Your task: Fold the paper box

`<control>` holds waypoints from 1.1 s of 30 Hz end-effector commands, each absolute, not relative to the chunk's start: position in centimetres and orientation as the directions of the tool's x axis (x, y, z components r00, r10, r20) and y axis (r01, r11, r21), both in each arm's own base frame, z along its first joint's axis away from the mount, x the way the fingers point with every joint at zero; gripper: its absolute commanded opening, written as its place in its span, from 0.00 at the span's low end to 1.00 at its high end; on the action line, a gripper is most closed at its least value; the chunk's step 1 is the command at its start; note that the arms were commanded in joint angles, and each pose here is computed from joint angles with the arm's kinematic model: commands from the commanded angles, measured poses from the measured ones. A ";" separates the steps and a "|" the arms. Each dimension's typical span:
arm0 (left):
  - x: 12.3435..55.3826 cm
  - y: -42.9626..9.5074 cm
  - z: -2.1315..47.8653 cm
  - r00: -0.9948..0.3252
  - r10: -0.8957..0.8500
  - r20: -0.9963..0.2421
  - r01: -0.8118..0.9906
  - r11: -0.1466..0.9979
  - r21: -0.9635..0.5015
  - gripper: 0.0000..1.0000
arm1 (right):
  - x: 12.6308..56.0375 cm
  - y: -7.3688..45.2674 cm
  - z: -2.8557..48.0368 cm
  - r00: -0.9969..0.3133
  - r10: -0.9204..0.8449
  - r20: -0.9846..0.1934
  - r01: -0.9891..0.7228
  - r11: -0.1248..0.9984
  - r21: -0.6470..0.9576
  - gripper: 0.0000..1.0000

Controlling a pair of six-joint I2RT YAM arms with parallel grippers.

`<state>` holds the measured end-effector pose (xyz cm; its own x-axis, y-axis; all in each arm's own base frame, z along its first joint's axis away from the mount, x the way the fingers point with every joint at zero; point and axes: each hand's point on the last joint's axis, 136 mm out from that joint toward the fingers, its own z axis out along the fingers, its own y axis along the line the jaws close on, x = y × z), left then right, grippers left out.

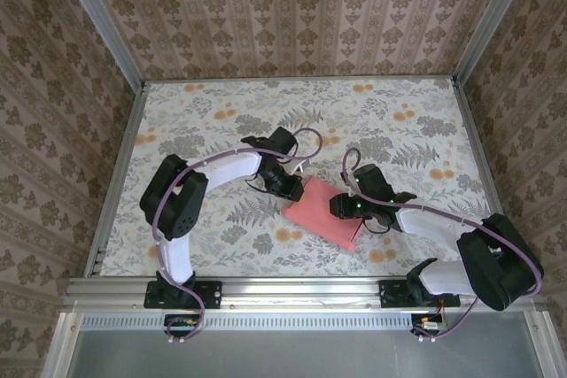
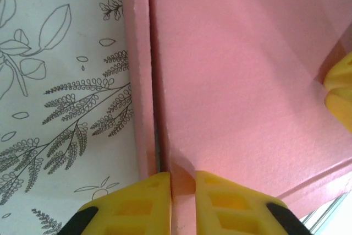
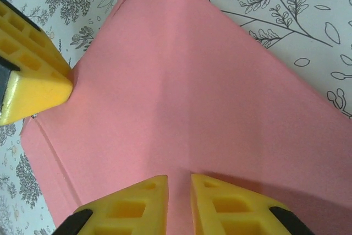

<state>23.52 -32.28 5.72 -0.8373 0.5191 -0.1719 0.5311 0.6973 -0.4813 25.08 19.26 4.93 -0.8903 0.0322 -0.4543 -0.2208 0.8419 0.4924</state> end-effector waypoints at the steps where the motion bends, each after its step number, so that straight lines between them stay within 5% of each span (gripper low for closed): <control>1: 24.0 -33.5 9.1 -0.797 0.498 -0.343 0.603 0.617 -0.505 0.17 | 24.9 18.4 4.0 -0.890 0.014 -0.455 -0.211 0.873 0.439 0.21; 9: 22.6 -34.5 10.2 -0.770 0.461 -0.441 0.637 0.511 -0.577 0.20 | 25.3 18.6 4.0 -0.870 -0.001 -0.492 -0.231 0.884 0.407 0.21; 24: 21.8 -34.5 4.8 -0.794 0.475 -0.379 0.606 0.570 -0.555 0.21 | 23.8 20.3 7.8 -0.838 -0.012 -0.545 -0.340 0.793 0.505 0.21; 33: 22.1 -34.3 4.1 -0.818 0.429 -0.384 0.575 0.589 -0.568 0.21 | 19.5 19.9 6.4 -0.894 -0.071 -0.442 -0.335 0.762 0.554 0.21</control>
